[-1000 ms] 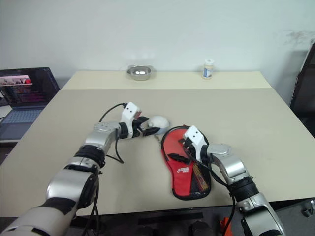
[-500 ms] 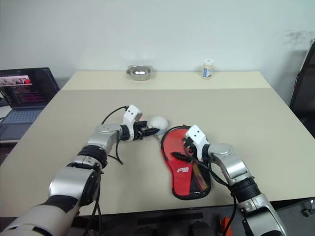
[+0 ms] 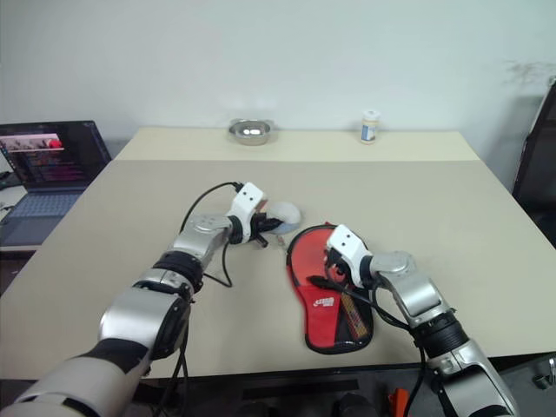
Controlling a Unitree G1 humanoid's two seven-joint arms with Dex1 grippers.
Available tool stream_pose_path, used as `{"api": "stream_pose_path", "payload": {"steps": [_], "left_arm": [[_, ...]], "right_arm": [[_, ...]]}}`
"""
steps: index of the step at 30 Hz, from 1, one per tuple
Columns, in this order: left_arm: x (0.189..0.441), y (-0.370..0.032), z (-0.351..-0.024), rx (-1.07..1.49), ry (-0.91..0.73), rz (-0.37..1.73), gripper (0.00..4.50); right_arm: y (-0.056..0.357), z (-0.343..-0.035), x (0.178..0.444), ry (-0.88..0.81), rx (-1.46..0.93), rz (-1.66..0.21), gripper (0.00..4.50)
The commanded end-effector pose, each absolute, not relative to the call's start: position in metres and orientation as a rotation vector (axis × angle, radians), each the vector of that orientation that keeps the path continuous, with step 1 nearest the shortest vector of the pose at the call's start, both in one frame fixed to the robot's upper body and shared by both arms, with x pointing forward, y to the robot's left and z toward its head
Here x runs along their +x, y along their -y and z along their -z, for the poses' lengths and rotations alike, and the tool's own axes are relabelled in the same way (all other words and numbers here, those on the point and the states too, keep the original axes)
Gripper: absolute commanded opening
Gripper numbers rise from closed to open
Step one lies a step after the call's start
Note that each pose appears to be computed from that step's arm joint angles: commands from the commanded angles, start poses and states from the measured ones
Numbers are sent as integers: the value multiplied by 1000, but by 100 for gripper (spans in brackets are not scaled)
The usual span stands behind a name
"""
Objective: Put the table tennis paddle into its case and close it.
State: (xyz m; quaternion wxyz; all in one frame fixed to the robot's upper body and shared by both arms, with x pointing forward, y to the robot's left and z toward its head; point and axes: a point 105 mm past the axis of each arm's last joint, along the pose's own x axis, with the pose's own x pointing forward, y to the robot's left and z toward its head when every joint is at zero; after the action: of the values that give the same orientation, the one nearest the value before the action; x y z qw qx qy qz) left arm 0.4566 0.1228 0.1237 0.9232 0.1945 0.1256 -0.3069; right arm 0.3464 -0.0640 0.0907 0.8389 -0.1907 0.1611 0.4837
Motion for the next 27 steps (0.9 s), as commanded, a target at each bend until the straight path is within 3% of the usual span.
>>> {"api": "stream_pose_path", "payload": {"steps": [1, 9, 14, 20, 27], "left_arm": [[474, -112, -163, 486, -137, 508, 53], [479, -54, -203, 632, 22, 484, 52], [468, 1, -219, 667, 121, 552, 52], [438, 68, -206, 730, 171, 758, 52], [409, 108, -183, 759, 180, 938, 52]], "right_arm": [[75, -41, 338, -553, -411, -981, 450], [78, -21, 333, -630, -393, -953, 450], [75, -10, 320, -664, -379, -968, 450], [66, -5, 309, -678, -364, -983, 450], [58, -4, 304, -676, -345, -986, 450]]}}
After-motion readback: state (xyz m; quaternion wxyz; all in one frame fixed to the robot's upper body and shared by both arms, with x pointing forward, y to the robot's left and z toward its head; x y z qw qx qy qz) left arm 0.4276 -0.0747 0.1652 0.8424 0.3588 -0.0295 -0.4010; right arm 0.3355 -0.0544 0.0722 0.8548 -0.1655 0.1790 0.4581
